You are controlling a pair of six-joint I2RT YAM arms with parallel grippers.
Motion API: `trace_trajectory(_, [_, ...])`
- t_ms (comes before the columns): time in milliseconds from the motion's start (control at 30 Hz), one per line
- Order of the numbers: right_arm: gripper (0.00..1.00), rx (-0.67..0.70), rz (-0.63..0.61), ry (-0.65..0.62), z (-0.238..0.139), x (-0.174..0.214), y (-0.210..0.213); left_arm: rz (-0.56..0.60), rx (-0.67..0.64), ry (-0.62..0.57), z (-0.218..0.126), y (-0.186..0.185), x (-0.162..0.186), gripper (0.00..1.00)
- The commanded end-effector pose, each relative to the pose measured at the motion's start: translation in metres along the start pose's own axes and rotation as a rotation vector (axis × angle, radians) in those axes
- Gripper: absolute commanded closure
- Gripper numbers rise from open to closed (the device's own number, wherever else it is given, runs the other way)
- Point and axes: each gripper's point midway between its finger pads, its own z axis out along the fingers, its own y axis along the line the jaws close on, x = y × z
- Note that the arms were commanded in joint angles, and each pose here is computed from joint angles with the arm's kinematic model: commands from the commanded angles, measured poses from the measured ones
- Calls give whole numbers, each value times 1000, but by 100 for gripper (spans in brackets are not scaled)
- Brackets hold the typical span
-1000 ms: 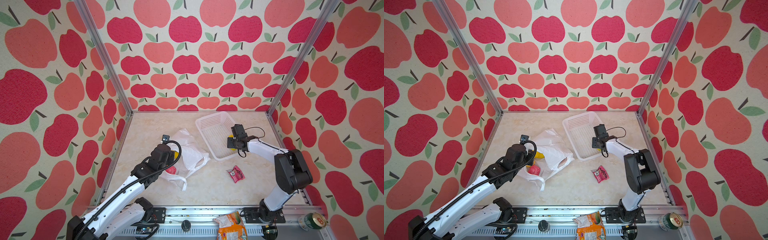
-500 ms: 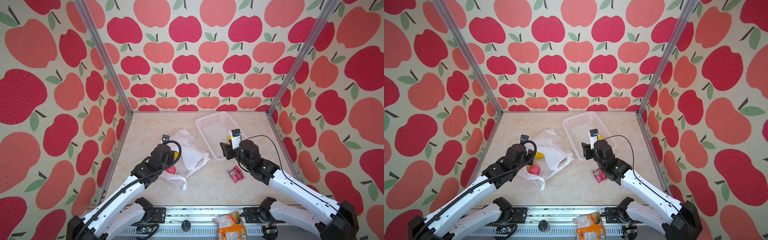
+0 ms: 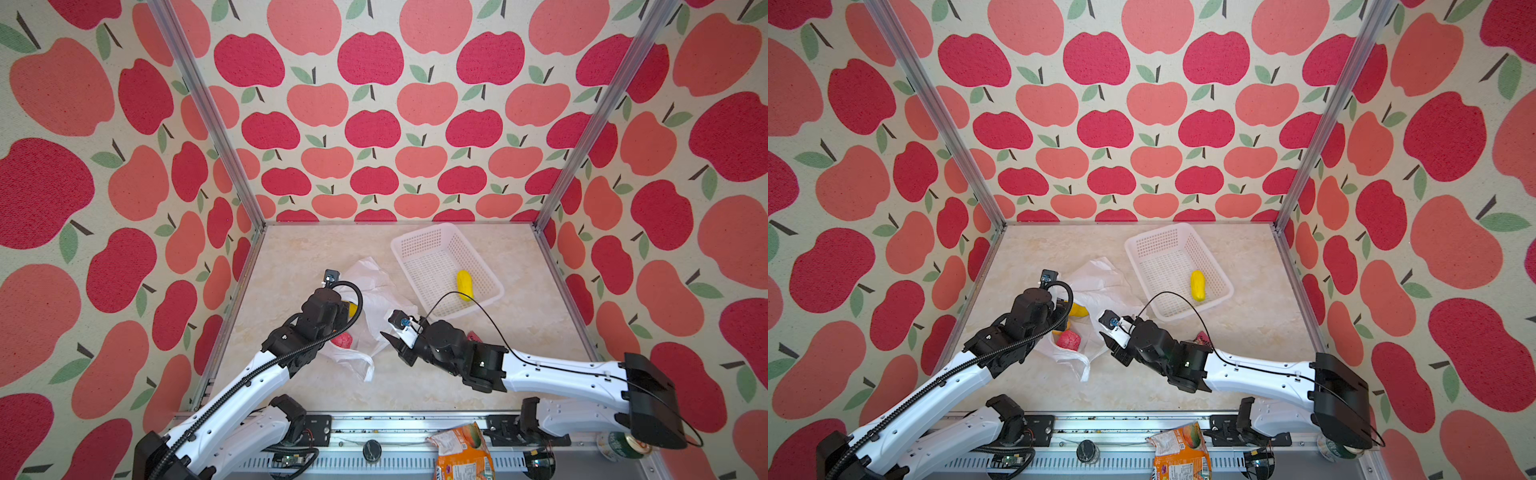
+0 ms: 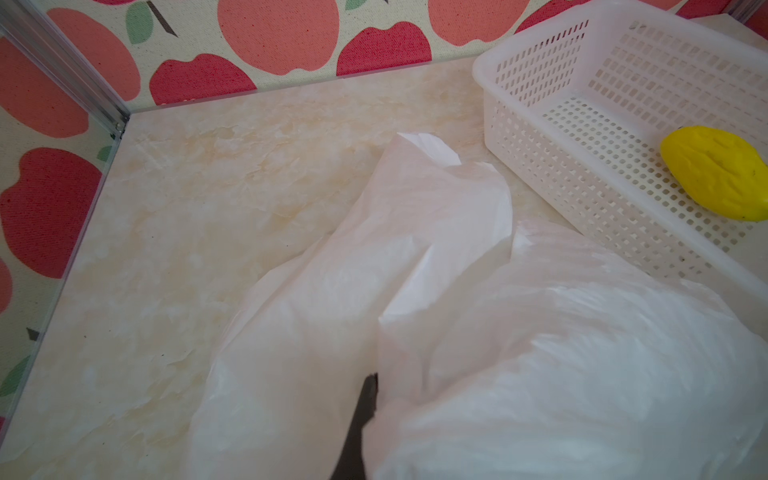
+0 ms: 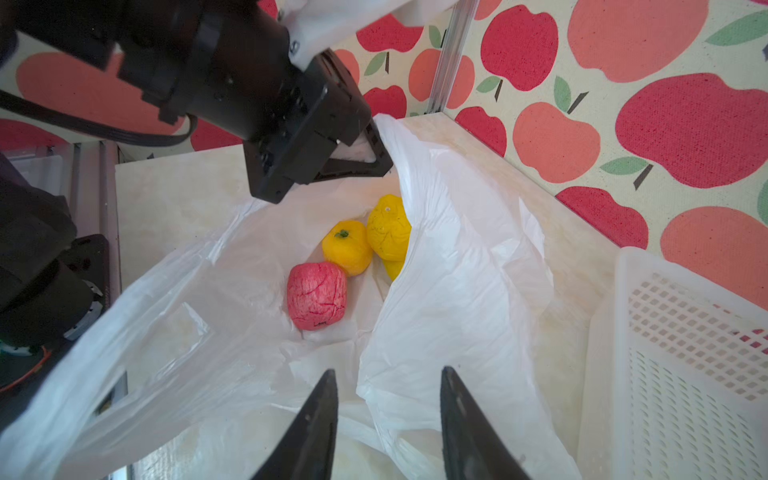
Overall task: Untie the knot of the plastic bag and take out the fruit
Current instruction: 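Move the open right gripper back over the bag opening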
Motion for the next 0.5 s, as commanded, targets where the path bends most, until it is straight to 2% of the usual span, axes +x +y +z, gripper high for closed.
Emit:
trace_trajectory(0, [60, 7, 6, -59, 13, -23, 1, 3, -4, -1, 0, 0, 1, 100])
trace_trajectory(200, [62, 32, 18, 0, 42, -7, 5, 3, -4, -3, 0, -1, 0, 100])
trace_trajectory(467, [66, 180, 35, 88, 67, 17, -15, 4, -3, -1, 0, -1, 1, 100])
